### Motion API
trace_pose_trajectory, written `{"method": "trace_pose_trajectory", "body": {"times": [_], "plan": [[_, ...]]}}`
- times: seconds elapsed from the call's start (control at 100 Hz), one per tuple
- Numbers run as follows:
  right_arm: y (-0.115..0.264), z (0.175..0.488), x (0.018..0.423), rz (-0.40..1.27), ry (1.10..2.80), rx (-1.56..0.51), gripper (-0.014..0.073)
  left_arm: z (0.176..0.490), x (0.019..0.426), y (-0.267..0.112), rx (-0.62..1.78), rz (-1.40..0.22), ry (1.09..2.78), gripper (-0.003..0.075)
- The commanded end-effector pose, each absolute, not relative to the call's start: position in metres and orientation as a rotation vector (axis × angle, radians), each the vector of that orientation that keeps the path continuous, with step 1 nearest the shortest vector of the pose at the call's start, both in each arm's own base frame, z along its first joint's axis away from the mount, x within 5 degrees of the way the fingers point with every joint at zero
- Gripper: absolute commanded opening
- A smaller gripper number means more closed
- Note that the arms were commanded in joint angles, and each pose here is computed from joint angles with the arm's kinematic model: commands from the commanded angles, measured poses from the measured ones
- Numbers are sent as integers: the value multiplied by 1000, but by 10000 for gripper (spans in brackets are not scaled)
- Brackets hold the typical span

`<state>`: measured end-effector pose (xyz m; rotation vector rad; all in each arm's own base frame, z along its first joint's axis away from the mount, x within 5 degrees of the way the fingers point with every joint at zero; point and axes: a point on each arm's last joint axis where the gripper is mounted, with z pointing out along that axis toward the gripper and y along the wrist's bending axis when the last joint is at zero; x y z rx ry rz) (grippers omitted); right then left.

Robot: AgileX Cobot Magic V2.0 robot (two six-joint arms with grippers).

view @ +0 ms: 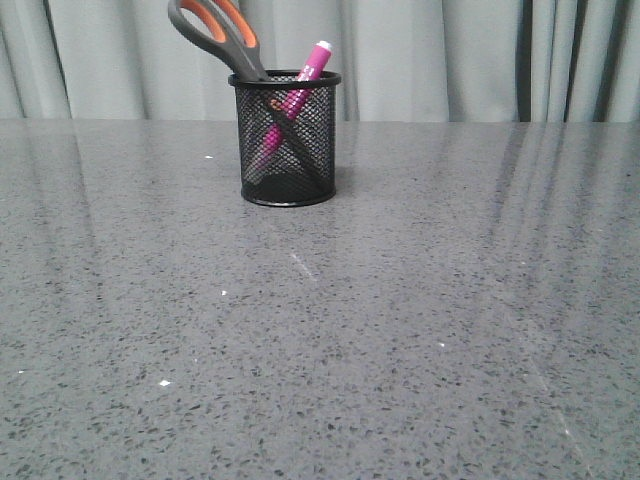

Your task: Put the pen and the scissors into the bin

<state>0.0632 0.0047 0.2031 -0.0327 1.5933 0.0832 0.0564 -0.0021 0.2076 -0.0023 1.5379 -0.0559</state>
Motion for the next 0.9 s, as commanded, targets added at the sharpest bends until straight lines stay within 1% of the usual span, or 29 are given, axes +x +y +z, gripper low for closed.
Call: {"method": "trace_pose_trajectory", "body": {"times": [0.0,0.03,0.21,0.89], "plan": [[4,205,62,77,1514,-27,-57,209,55,-2,-8,-67,1455,-22],[4,203,61,76,1541,-27,-57,209,55,-2,-8,-67,1455,-22],[3,202,55,28,1526,-67,-57,209,55,-2,-8,-67,1455,-22],[3,201,55,27,1535,-67,-57,209,55,-2,-8,-67,1455,-22]]}}
